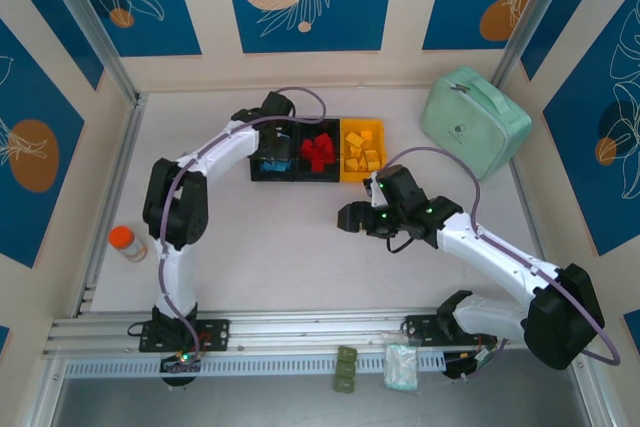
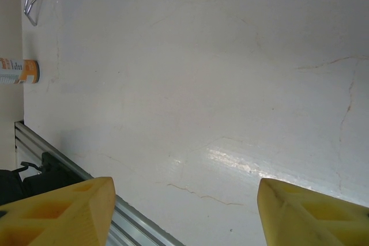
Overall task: Sort the legos into containers by color
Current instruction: Place the lego in the container, then reset both arms
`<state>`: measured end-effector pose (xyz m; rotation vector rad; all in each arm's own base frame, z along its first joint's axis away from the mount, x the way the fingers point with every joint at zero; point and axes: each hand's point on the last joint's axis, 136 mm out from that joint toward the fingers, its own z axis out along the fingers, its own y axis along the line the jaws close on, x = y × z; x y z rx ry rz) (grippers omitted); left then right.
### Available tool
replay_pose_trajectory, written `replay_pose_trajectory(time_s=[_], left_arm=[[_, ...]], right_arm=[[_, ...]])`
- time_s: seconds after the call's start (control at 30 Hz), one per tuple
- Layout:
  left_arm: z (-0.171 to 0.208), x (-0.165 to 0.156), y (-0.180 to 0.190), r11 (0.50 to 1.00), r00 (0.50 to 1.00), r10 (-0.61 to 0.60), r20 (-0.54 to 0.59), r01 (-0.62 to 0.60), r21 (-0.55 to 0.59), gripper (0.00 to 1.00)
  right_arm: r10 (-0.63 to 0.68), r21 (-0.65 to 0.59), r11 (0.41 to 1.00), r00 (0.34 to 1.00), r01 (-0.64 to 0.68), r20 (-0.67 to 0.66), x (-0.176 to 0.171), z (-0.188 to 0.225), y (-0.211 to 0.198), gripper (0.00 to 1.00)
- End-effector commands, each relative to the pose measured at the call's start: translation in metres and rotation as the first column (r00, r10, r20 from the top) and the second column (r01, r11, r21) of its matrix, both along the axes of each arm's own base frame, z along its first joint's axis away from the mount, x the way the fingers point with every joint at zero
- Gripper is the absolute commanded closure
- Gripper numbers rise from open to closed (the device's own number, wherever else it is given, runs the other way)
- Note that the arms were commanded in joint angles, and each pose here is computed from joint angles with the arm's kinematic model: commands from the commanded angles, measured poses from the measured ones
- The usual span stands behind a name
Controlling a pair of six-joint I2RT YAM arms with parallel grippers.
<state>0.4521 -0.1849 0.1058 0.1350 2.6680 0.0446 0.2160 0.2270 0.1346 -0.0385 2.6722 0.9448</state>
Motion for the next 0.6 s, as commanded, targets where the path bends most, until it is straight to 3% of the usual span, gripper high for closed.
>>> replay_pose_trajectory(time_s=[0.0,0.13,0.17,0.2,0.23,0.27,0.57], left_arm=[[0.037,-0.007,0.004,0.998,0.997,0.002,0.072,0.003,-0.06,0.37],[0.05,-0.024,0.007,0.994,0.994,-0.002,0.11,0.014,-0.111,0.29],[0.054,-0.029,0.008,0.992,0.992,-0.003,0.123,0.018,-0.123,0.26],[0.057,-0.034,0.01,0.991,0.99,-0.001,0.138,0.02,-0.134,0.16],[0.06,-0.038,0.011,0.989,0.989,-0.002,0.15,0.023,-0.143,0.12],[0.062,-0.043,0.014,0.989,0.987,0.001,0.163,0.023,-0.149,0.01],[0.07,-0.076,0.053,0.994,0.961,0.048,0.271,-0.019,-0.109,0.01]], right_arm=[[-0.006,-0.02,1.0,0.999,0.007,0.033,0.01,0.008,0.001,0.31],[-0.029,-0.054,0.998,0.998,0.033,0.062,0.027,0.009,-0.005,0.25],[-0.036,-0.06,0.997,0.997,0.04,0.075,0.033,0.011,-0.007,0.07],[-0.043,-0.061,0.997,0.995,0.049,0.092,0.04,0.014,-0.009,0.01],[-0.052,-0.062,0.996,0.993,0.059,0.108,0.046,0.017,-0.011,0.01],[-0.064,-0.065,0.995,0.99,0.073,0.122,0.053,0.02,-0.015,0.01],[-0.196,-0.163,0.955,0.94,0.248,0.281,0.111,0.043,-0.061,0.01]])
